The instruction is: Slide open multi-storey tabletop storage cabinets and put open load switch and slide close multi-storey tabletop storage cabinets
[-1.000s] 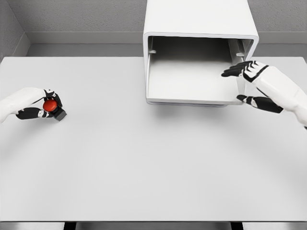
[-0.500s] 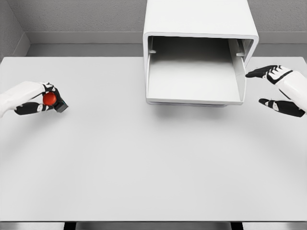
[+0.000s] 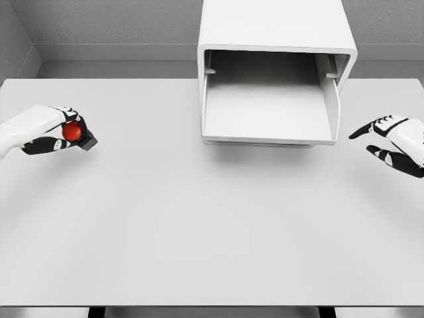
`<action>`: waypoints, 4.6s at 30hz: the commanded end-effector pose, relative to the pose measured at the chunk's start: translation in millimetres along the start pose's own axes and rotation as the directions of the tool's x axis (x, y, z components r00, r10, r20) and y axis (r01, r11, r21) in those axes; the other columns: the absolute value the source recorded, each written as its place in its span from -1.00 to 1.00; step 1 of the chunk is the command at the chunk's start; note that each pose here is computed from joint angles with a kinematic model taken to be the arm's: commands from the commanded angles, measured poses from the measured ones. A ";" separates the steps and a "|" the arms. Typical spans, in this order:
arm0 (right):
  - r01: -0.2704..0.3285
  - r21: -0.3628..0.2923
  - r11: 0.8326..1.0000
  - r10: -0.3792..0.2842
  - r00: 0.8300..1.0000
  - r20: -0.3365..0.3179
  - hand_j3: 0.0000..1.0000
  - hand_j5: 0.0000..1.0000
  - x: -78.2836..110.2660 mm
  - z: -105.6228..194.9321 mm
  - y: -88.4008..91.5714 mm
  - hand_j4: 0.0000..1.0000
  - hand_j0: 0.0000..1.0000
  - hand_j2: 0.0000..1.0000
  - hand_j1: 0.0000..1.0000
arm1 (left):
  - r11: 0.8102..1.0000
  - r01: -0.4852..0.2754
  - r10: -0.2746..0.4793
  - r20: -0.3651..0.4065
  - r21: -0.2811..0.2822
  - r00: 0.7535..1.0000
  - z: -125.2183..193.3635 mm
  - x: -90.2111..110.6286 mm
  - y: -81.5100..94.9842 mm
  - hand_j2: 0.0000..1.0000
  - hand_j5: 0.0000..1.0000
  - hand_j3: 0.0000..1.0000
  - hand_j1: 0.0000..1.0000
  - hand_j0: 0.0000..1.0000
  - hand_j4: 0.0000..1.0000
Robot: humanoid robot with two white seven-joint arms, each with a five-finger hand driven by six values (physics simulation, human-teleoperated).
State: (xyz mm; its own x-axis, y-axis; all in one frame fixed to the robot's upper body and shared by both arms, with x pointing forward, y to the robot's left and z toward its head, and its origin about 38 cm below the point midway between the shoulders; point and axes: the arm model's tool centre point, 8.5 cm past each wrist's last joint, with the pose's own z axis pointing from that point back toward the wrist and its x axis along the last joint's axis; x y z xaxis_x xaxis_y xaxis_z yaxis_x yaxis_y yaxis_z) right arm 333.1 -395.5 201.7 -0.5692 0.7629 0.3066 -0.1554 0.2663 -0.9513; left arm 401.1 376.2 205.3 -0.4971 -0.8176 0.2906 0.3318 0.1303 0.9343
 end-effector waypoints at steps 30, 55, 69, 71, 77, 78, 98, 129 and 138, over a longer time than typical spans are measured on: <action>0.032 0.079 0.996 -0.030 0.999 -0.029 0.23 0.23 8.7 13.4 39.9 0.23 0.23 0.23 0.23 | 0.993 0.092 -0.106 0.189 0.078 0.976 -19.4 73.8 20.5 -0.31 -0.31 -0.31 -0.31 -0.31 -0.31; 0.027 0.072 0.997 -0.026 1.000 -0.012 0.24 0.24 15.3 9.5 40.6 0.24 0.24 0.24 0.24 | 0.981 0.101 -0.154 0.359 0.163 0.920 -59.3 136.8 41.1 -0.32 -0.32 -0.32 -0.32 -0.32 -0.32; 0.020 0.069 0.997 -0.020 1.000 -0.004 0.24 0.24 18.0 8.3 38.8 0.24 0.24 0.24 0.24 | 0.975 0.101 -0.180 0.431 0.200 0.884 -77.4 165.1 53.9 -0.33 -0.33 -0.33 -0.33 -0.33 -0.33; 0.020 0.069 0.997 -0.020 1.000 -0.004 0.24 0.24 18.0 8.3 38.8 0.24 0.24 0.24 0.24 | 0.974 0.085 -0.174 0.448 0.212 0.877 -82.1 172.5 54.3 -0.33 -0.33 -0.33 -0.33 -0.33 -0.33; 0.021 0.069 0.997 -0.020 1.000 -0.003 0.24 0.24 18.4 8.5 39.1 0.24 0.24 0.24 0.24 | 0.972 0.072 -0.175 0.478 0.226 0.861 -88.8 184.8 57.2 -0.33 -0.33 -0.33 -0.33 -0.33 -0.33; 0.020 0.067 0.998 -0.019 1.000 -0.003 0.24 0.24 18.4 8.2 38.4 0.24 0.24 0.24 0.24 | 0.972 0.065 -0.171 0.489 0.226 0.856 -91.5 189.3 55.9 -0.33 -0.33 -0.33 -0.33 -0.33 -0.33; 0.031 0.077 0.997 -0.032 0.999 0.010 0.25 0.25 22.0 4.9 44.6 0.25 0.25 0.25 0.25 | 0.965 0.084 -0.221 0.600 0.248 0.769 -138.0 266.1 61.7 -0.33 -0.33 -0.33 -0.33 -0.33 -0.33; 0.049 0.070 0.996 -0.052 0.998 0.036 0.25 0.25 32.4 -2.0 52.7 0.25 0.25 0.25 0.25 | 0.974 0.095 -0.200 0.589 0.204 0.783 -197.7 291.3 67.9 0.28 0.28 0.28 0.28 0.28 0.28; 0.049 0.068 0.996 -0.053 0.997 0.050 0.24 0.24 37.3 -4.7 53.7 0.24 0.24 0.24 0.24 | 0.981 0.085 -0.170 0.570 0.173 0.804 -204.6 280.0 62.1 0.31 0.31 0.31 0.31 0.31 0.31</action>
State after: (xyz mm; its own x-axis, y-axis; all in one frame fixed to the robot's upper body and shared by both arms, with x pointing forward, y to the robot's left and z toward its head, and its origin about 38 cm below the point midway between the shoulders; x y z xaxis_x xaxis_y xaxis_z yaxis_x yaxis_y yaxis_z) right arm 307.3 -350.2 161.5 -0.6001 0.7200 0.3486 -0.2381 0.2553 -0.9371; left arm 443.5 38.8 305.3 -0.9186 -0.3521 0.1793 0.1321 0.1541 0.9792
